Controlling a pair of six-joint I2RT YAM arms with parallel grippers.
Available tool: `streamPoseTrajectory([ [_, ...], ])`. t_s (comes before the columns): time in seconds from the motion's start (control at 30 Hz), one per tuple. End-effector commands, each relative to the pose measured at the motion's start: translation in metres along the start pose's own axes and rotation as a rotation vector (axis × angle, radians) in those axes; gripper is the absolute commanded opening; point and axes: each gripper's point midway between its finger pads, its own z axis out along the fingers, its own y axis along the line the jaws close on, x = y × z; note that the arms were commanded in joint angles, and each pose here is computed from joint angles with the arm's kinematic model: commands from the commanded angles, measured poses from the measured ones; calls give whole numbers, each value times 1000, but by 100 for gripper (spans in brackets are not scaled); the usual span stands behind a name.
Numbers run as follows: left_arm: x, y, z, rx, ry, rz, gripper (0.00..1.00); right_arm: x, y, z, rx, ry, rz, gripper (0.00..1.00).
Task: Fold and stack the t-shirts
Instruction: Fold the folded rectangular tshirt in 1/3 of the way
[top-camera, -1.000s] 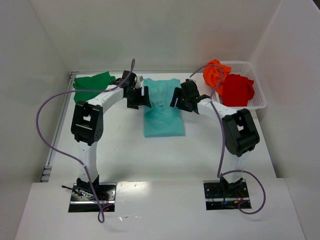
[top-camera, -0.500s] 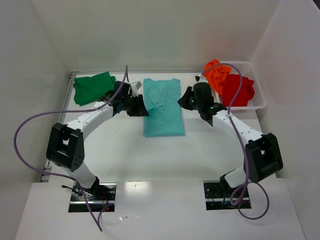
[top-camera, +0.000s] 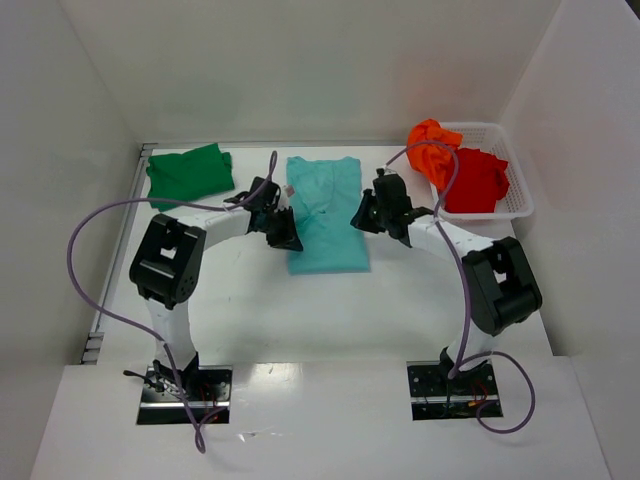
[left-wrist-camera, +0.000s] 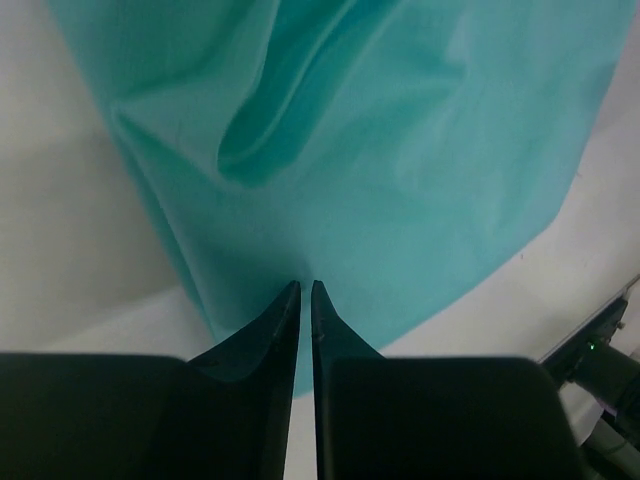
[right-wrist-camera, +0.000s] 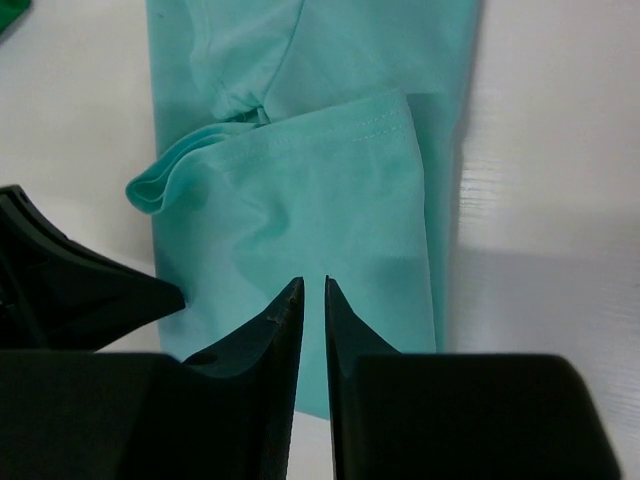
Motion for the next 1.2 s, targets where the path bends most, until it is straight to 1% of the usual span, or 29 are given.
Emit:
streamPoseTrajectory([
  [0.0, -34, -17, 9, 58, -63, 27, 15, -26, 11, 10, -25, -63, -27, 19],
  [0.17, -47, -8, 24, 59, -62, -11, 15, -26, 10, 22, -16, -50, -36, 19],
  [0.23, -59, -2, 23, 56, -81, -22, 15, -22, 4, 29, 1, -46, -35, 19],
  [0.33, -72, 8, 25, 26, -95, -41, 15, -18, -1, 34, 20, -36, -34, 19],
  [0.37, -74, 11, 29, 15, -98, -43, 16, -18, -1, 34, 20, -36, -34, 19],
  [0.4, -84, 10, 25, 20, -120, -31, 16, -19, -1, 37, 20, -36, -34, 19],
  [0.5, -93, 17, 30, 8, -132, -26, 18, -15, -4, 43, 26, -27, -33, 21],
  [0.53, -104, 14, 29, 8, -155, -7, 18, -19, -1, 42, 21, -35, -34, 21],
  [0.6, -106, 18, 35, -5, -149, -13, 18, -13, -6, 47, 31, -20, -33, 21],
  [0.73, -121, 15, 37, -3, -181, 0, 19, -14, -5, 49, 31, -20, -33, 21],
  [0.77, -124, 21, 35, -16, -191, -8, 21, -14, -5, 49, 31, -20, -33, 21],
  [0.83, -134, 17, 31, -17, -217, 1, 22, -14, -5, 49, 31, -20, -33, 21],
  [0.87, -134, 24, 33, -26, -214, 1, 23, -15, -7, 50, 40, -26, -33, 21],
  [0.93, -140, 28, 28, -38, -228, 4, 27, -17, -9, 56, 55, -29, -44, 21],
  [0.97, -146, 23, 20, -39, -252, 13, 27, -18, -11, 56, 62, -34, -54, 21],
  [1.03, -155, 21, 7, -43, -283, 25, 31, -24, -14, 61, 72, -34, -58, 21],
  [1.07, -158, 12, -6, -36, -300, 33, 34, -21, -17, 64, 83, -17, -67, 21],
  [1.13, -158, 12, -21, -48, -316, 37, 39, -24, -17, 62, 94, -16, -76, 21],
  [1.17, -163, 3, -40, -48, -356, 62, 44, -34, -12, 56, 93, -38, -76, 21],
])
